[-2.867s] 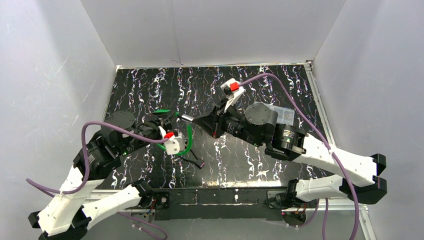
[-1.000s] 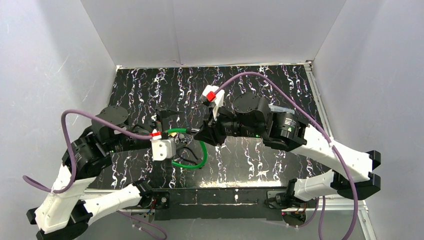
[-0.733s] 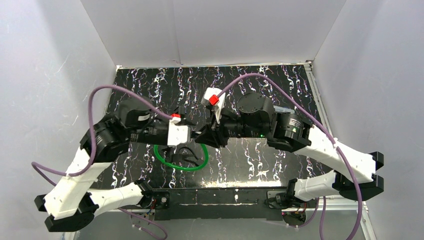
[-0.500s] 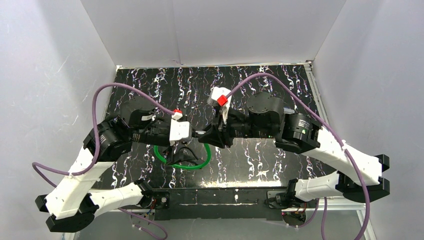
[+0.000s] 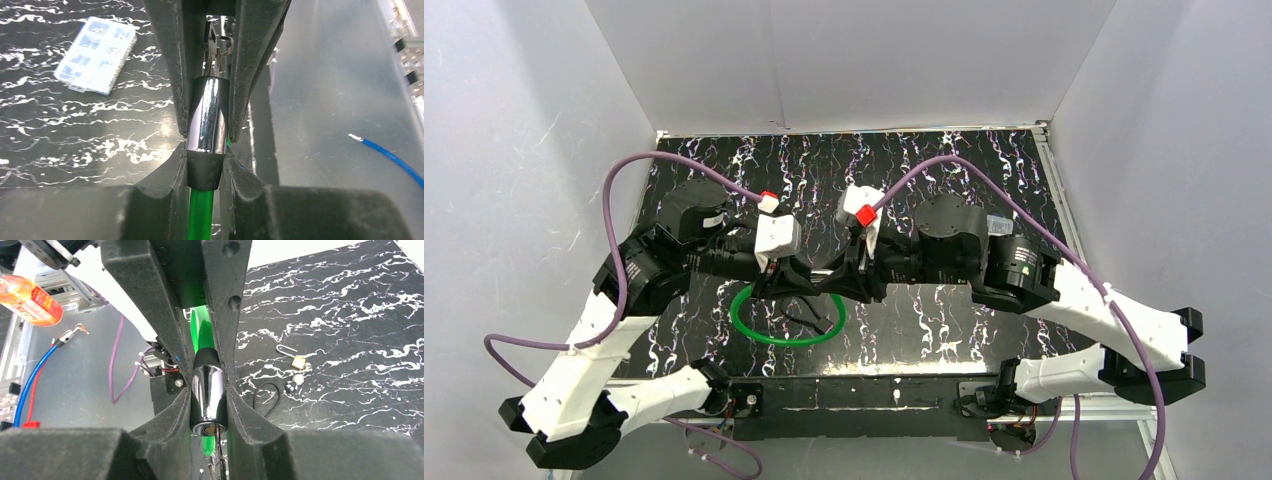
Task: Unlock with the key
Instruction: Unlock the lock.
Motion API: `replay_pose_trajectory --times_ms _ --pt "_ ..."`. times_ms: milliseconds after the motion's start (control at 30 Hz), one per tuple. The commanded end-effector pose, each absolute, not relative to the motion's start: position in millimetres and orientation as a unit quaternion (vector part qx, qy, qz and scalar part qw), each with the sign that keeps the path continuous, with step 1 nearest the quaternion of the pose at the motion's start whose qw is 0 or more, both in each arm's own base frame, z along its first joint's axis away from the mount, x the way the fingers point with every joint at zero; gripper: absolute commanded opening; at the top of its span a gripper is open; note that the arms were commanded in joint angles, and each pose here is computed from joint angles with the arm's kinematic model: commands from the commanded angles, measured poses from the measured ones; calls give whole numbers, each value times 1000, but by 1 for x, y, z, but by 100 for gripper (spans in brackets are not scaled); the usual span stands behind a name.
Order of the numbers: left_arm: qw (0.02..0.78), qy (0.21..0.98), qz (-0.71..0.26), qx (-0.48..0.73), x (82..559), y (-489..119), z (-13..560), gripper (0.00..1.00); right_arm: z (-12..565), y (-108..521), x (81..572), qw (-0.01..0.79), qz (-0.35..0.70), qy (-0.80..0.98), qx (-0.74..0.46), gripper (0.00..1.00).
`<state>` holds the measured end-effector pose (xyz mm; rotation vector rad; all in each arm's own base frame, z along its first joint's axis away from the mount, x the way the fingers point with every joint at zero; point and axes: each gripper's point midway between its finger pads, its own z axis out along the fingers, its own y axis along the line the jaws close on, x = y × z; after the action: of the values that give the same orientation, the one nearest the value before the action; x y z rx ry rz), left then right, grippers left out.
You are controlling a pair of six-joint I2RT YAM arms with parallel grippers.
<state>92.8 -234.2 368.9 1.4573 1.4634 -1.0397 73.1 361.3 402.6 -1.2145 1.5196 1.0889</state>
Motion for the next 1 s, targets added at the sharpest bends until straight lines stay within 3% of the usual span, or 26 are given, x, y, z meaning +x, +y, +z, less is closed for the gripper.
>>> replay_pose_trajectory --times_ms 0,67,133,267,467,733,967 --pt "400 562 -434 579 85 -236 375 0 455 364 71 501 483 556 -455 11" --pt "400 564 -429 581 86 -235 373 0 456 365 71 500 484 558 -452 34" --pt "404 562 -426 583 86 -233 373 0 459 361 73 504 481 561 -446 49" --pt "419 560 -411 585 91 -231 376 0 469 342 73 516 475 563 -438 64" --pt "420 559 -406 588 90 -228 378 0 483 302 69 542 475 552 -419 66" --pt "416 550 -408 598 86 -226 384 0 472 292 68 539 464 562 -422 48" --pt "415 544 -409 603 82 -224 388 0 463 303 63 517 474 562 -438 48"
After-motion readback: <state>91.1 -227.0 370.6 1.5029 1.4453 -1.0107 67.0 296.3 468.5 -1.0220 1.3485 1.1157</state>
